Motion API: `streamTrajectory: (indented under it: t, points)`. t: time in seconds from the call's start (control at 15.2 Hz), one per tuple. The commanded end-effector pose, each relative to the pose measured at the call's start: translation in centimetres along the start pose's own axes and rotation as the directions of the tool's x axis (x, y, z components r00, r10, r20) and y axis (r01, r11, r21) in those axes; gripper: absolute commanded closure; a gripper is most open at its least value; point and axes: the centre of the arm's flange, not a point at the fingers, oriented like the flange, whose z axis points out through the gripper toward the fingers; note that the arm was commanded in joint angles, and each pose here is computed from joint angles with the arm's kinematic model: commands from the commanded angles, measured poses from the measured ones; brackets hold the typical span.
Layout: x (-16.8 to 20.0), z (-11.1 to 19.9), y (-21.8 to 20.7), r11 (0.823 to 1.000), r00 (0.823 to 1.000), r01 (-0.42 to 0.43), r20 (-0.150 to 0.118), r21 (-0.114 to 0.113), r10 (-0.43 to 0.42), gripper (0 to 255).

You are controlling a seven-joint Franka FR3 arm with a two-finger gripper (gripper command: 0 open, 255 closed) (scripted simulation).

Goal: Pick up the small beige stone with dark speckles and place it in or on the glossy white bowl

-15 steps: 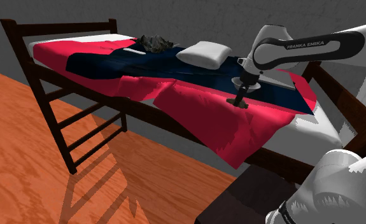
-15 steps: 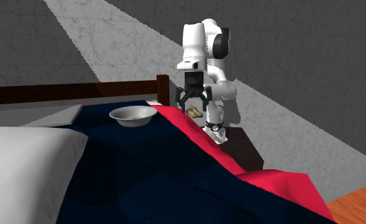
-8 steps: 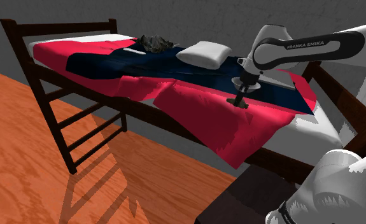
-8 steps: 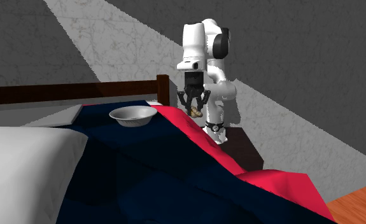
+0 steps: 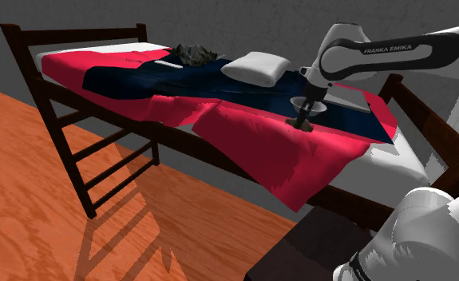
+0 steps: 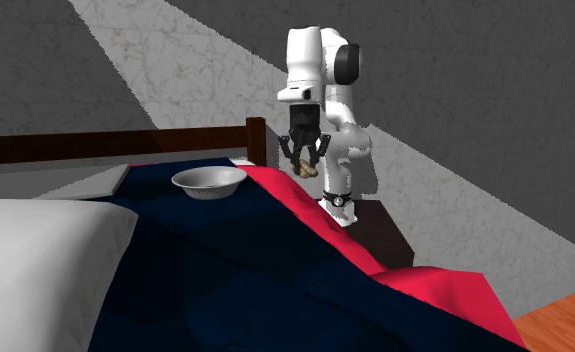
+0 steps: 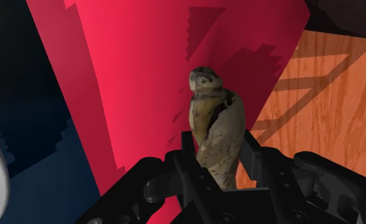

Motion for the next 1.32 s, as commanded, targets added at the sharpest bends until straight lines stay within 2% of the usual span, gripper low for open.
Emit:
streamTrajectory:
  t: [0.0,1.12,1.25]
  points:
    - [0.1,-1.2,-0.1,1.000,1.000,0.000,0.000,0.000,0.000,255]
    - [0.9,-10.0,0.1,1.000,1.000,0.000,0.000,0.000,0.000,255]
    - [1.0,-10.0,2.7,1.000,1.000,0.000,0.000,0.000,0.000,255]
